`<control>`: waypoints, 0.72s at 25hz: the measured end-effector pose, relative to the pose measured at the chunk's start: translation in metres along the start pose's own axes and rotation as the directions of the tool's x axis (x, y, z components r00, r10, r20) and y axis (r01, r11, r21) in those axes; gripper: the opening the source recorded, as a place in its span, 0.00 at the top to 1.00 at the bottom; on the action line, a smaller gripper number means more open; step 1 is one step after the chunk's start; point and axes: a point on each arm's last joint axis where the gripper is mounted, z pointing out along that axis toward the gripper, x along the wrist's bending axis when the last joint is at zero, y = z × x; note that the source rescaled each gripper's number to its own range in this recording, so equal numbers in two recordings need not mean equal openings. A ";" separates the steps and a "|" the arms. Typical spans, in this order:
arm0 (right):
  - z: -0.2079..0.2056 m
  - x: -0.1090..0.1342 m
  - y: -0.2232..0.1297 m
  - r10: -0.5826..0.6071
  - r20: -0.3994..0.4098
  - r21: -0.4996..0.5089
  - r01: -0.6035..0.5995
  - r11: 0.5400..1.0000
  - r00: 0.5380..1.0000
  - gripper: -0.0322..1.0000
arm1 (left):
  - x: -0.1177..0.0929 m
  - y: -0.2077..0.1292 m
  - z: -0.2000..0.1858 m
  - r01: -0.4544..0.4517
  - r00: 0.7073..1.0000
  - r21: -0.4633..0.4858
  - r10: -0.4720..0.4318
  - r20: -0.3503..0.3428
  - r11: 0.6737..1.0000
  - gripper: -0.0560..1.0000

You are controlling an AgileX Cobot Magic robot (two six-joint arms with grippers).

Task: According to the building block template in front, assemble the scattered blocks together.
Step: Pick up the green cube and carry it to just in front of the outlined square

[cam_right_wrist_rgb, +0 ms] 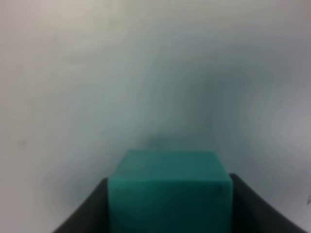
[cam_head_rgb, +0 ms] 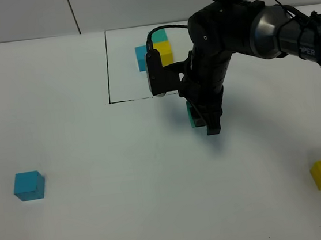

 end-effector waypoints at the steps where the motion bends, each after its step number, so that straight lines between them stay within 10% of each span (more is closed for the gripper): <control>1: 0.001 -0.003 0.001 -0.002 0.002 -0.001 0.002 1.000 1.000 0.94 | 0.000 0.000 0.000 0.000 1.000 0.000 0.000 0.000 1.000 0.24; 18: 0.042 -0.017 -0.011 0.075 -0.104 -0.012 -0.076 0.997 0.992 0.94 | 0.000 0.000 0.000 -0.001 1.000 0.000 0.001 0.000 1.000 0.24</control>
